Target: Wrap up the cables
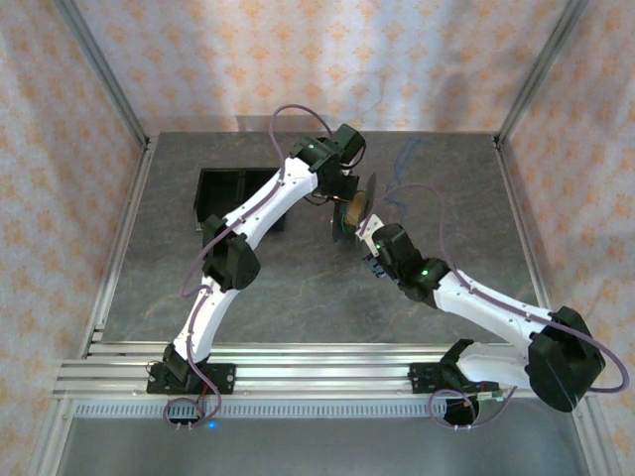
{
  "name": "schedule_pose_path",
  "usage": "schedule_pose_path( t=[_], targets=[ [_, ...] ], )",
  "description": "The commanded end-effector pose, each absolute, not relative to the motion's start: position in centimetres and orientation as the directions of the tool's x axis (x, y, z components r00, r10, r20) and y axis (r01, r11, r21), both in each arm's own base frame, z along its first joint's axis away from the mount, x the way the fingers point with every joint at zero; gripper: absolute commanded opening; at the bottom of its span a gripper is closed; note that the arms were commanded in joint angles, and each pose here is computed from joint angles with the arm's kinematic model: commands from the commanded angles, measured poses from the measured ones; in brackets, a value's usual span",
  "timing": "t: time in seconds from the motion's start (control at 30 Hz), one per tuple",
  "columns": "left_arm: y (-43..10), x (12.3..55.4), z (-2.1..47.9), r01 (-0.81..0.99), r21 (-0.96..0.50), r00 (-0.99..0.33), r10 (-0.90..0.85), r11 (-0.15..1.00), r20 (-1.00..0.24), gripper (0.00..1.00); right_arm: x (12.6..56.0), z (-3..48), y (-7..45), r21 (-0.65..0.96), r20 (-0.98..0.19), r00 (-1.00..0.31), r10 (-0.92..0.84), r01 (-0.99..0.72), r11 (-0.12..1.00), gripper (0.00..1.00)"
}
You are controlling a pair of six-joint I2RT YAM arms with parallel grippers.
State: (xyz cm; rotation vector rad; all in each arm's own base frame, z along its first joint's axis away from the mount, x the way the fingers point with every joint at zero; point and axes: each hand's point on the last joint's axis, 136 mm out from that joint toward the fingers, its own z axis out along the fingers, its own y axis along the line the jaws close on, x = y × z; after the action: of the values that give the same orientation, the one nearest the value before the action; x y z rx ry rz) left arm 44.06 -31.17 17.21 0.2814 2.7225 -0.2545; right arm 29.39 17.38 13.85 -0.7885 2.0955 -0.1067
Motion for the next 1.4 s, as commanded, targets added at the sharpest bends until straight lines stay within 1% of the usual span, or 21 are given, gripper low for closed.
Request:
schedule_pose_path(
  t=[0.0, 0.03, 0.1, 0.17, 0.3, 0.43, 0.47, 0.53, 0.63, 0.77, 0.8, 0.87, 0.97, 1.03, 1.13, 1.23, 1.27, 1.3, 1.37],
  targets=[
    [-29.6, 45.1, 20.5, 0.176, -0.118, -0.872, 0.099, 0.977, -0.48, 0.0, 29.0, 14.6, 17.2, -0.303, -0.732, -0.437, -0.523, -0.48, 0.824, 0.06],
    [-29.5, 45.3, 21.2, 0.171, -0.123, -0.86, 0.088, 0.977, -0.503, 0.0, 28.9, 14.8, 17.2, -0.292, -0.738, -0.438, -0.513, -0.479, 0.828, 0.14],
    [-29.3, 45.6, 23.2, 0.168, -0.142, -0.827, 0.061, 0.976, -0.558, 0.0, 28.8, 15.6, 17.3, -0.261, -0.76, -0.439, -0.48, -0.471, 0.843, 0.35],
    [-28.9, 45.8, 24.8, 0.174, -0.15, -0.794, 0.049, 0.973, -0.605, 0.0, 28.6, 16.9, 17.5, -0.229, -0.783, -0.434, -0.445, -0.465, 0.855, 0.48],
    [-28.1, 45.5, 27.6, 0.201, -0.157, -0.734, 0.042, 0.967, -0.678, 0.0, 28.0, 20.1, 17.6, -0.154, -0.827, -0.427, -0.365, -0.452, 0.879, 0.61],
    [-27.6, 44.9, 29.9, 0.255, -0.203, -0.681, 0.026, 0.945, -0.732, 0.0, 27.7, 23.9, 17.2, -0.028, -0.87, -0.443, -0.215, -0.391, 0.92, 0.73],
    [-26.9, 44.5, 31.6, 0.262, -0.225, -0.655, 0.002, 0.938, -0.756, 0.0, 27.6, 24.7, 17.3, 0.017, -0.875, -0.451, -0.175, -0.389, 0.921, 0.74],
    [-26.1, 44.3, 32.4, 0.277, -0.266, -0.641, -0.029, 0.923, -0.767, 0.0, 27.5, 26.2, 17.5, 0.108, -0.878, -0.469, -0.093, -0.384, 0.917, 0.77],
    [-25.5, 44.0, 33.9, 0.322, -0.338, -0.612, -0.078, 0.884, -0.787, 0.0, 27.8, 28.1, 17.5, 0.267, -0.855, -0.516, 0.049, -0.357, 0.895, 0.79],
    [-24.2, 43.5, 35.7, 0.362, -0.409, -0.575, -0.145, 0.838, -0.805, 0.0, 28.7, 29.9, 16.2, 0.435, -0.783, -0.582, 0.221, -0.257, 0.863, 0.82],
    [-23.9, 43.4, 36.1, 0.37, -0.417, -0.566, -0.154, 0.83, -0.81, 0.0, 28.9, 30.2, 16.0, 0.48, -0.756, -0.602, 0.259, -0.239, 0.844, 0.81],
    [-23.5, 42.8, 37.1, 0.394, -0.423, -0.539, -0.168, 0.816, -0.825, 0.0, 29.6, 30.4, 15.7, 0.581, -0.679, -0.65, 0.341, -0.192, 0.791, 0.78],
    [-23.2, 42.0, 38.2, 0.432, -0.436, -0.515, -0.181, 0.789, -0.838, 0.0, 30.5, 30.8, 15.2, 0.694, -0.576, -0.693, 0.432, -0.136, 0.707, 0.74],
    [-23.0, 41.6, 38.5, 0.445, -0.443, -0.512, -0.185, 0.778, -0.839, 0.0, 31.2, 31.1, 15.4, 0.738, -0.535, -0.71, 0.458, -0.128, 0.663, 0.72],
    [-23.0, 41.0, 39.0, 0.469, -0.449, -0.506, -0.186, 0.761, -0.842, 0.0, 32.4, 30.1, 15.2, 0.782, -0.446, -0.743, 0.5, -0.052, 0.621, 0.67],
    [-23.4, 40.3, 39.5, 0.5, -0.46, -0.498, -0.191, 0.733, -0.846, 0.0, 33.6, 28.2, 14.9, 0.821, -0.343, -0.773, 0.534, 0.029, 0.57, 0.59],
    [-23.6, 40.1, 39.6, 0.513, -0.463, -0.499, -0.188, 0.723, -0.846, 0.0, 34.1, 27.3, 14.7, 0.825, -0.312, -0.782, 0.539, 0.059, 0.562, 0.57],
    [-23.7, 39.9, 39.6, 0.522, -0.465, -0.501, -0.184, 0.715, -0.845, 0.0, 34.3, 26.7, 14.5, 0.824, -0.295, -0.787, 0.542, 0.077, 0.561, 0.56],
    [-24.0, 39.6, 39.6, 0.538, -0.464, -0.508, -0.169, 0.704, -0.845, 0.0, 34.6, 25.9, 13.8, 0.806, -0.295, -0.785, 0.545, 0.102, 0.583, 0.56]
  ],
)
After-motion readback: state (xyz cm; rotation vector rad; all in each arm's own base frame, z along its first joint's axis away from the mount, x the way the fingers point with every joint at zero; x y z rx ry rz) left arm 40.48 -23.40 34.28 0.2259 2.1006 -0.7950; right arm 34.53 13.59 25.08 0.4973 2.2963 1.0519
